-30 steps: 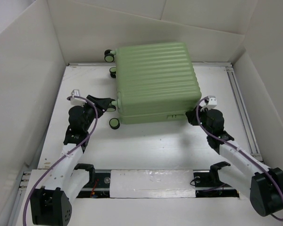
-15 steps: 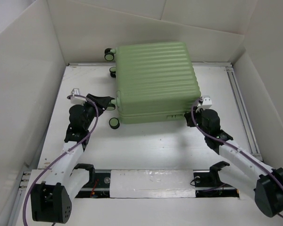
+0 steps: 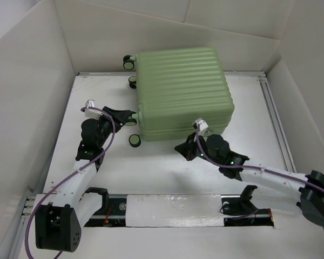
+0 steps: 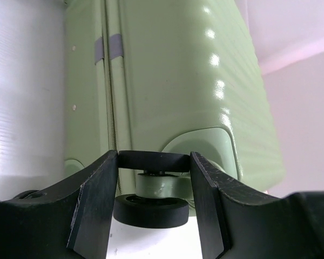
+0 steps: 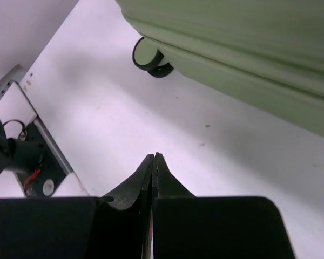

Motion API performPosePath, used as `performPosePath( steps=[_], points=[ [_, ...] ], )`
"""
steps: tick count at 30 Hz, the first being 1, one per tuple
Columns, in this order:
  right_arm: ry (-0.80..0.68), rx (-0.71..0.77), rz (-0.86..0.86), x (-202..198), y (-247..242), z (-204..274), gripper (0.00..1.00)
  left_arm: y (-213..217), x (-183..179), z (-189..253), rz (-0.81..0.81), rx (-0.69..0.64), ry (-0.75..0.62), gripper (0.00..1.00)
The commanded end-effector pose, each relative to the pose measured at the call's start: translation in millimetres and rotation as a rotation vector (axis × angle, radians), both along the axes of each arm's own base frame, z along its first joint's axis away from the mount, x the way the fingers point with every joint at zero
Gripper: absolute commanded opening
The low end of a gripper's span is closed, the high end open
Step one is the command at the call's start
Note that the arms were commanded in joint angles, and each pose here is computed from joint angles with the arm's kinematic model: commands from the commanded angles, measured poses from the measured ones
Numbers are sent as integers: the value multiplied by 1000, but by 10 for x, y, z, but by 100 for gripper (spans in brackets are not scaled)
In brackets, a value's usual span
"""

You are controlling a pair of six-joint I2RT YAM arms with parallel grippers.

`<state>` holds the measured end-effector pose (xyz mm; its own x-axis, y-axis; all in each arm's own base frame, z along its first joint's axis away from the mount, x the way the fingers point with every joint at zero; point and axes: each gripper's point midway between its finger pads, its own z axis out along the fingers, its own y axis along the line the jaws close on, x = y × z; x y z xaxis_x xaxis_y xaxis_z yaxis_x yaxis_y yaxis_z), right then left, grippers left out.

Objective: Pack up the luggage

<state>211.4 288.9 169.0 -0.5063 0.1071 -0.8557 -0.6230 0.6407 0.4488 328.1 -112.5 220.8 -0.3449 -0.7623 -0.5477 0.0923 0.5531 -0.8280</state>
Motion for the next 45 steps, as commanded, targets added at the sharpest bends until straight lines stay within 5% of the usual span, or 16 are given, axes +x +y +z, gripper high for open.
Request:
performPosePath(
  steps=[1, 5, 8, 11, 15, 20, 24, 37, 45],
  points=[
    [-49, 188, 56, -76, 542, 536, 0, -405, -181, 676, -217, -89, -192, 0],
    [-30, 161, 73, -110, 1102, 468, 0, -416, -214, 630, -227, -87, -179, 0],
    [-29, 79, -65, -14, 947, 303, 0, -336, -210, 665, -186, -22, -173, 0],
    [-26, -4, -319, 150, 322, 118, 10, -301, -204, 684, -167, -1, -174, 0],
    [-6, -83, -545, 201, -542, -93, 36, -298, -209, 588, -167, 10, -149, 0],
    [-17, -38, -669, 458, -1315, -75, 39, -302, -214, 547, -166, -8, -144, 0],
    [-54, -55, -659, 640, -1580, -59, 40, -315, -224, 547, -175, -9, -144, 0],
    [-81, -48, -327, 839, -1368, -40, 40, -301, -207, 583, -167, -1, -155, 0],
    [-129, -30, -398, 814, -1494, 51, 44, -319, -183, 572, -176, -1, -157, 0]
  ],
)
